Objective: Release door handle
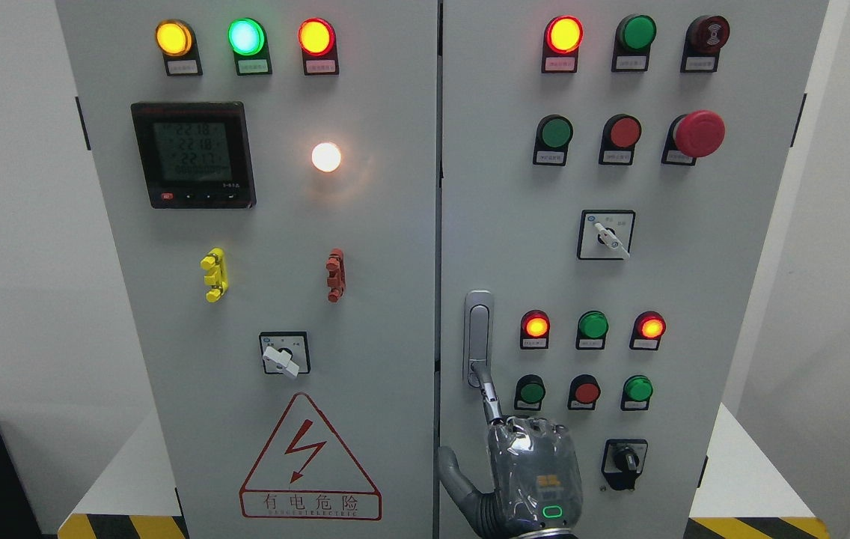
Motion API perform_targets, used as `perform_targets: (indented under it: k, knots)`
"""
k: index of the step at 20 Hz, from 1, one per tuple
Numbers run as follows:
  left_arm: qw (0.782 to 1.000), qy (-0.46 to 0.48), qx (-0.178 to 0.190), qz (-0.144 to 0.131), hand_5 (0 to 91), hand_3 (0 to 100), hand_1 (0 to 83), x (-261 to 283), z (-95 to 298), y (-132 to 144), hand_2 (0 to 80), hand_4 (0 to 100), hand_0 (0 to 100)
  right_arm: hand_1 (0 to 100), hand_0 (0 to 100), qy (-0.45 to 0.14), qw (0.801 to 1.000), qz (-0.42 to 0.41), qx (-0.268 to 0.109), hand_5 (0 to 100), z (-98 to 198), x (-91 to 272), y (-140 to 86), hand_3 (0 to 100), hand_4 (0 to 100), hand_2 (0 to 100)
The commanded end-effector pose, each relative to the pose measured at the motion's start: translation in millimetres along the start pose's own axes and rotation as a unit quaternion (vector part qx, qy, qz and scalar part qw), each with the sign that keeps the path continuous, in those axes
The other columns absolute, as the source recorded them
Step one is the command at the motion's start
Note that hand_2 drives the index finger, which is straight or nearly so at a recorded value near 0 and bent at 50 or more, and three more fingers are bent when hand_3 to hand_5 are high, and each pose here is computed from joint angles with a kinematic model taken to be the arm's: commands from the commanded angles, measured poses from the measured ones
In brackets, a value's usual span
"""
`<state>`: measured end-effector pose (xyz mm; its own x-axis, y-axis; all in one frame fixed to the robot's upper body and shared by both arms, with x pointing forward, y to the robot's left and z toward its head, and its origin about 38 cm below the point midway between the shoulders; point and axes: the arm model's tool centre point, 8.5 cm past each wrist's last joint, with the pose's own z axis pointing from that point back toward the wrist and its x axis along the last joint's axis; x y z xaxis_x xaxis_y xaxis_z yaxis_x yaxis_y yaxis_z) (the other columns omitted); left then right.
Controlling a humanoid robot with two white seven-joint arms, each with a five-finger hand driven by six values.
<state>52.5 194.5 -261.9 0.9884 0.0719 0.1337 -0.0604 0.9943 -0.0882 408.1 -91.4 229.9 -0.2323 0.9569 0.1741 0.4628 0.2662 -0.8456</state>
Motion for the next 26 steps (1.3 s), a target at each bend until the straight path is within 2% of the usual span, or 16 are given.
perform_targets:
  k: [1, 26]
  knots:
    - [1.0, -0.009, -0.001, -0.01, 0.0, 8, 0.0, 5.6, -0.5, -0.6, 2.4, 1, 0, 37, 33, 0.004, 1.0, 0.003, 0.018, 98, 1.7, -2.5, 9.0, 100, 99, 0]
    - [1.0, -0.009, -0.001, -0.01, 0.0, 9, 0.0, 5.6, -0.5, -0.6, 2.3, 1, 0, 36, 32, 0.008, 1.0, 0.002, 0.028, 98, 8.9, -4.5, 14.2, 100, 99, 1]
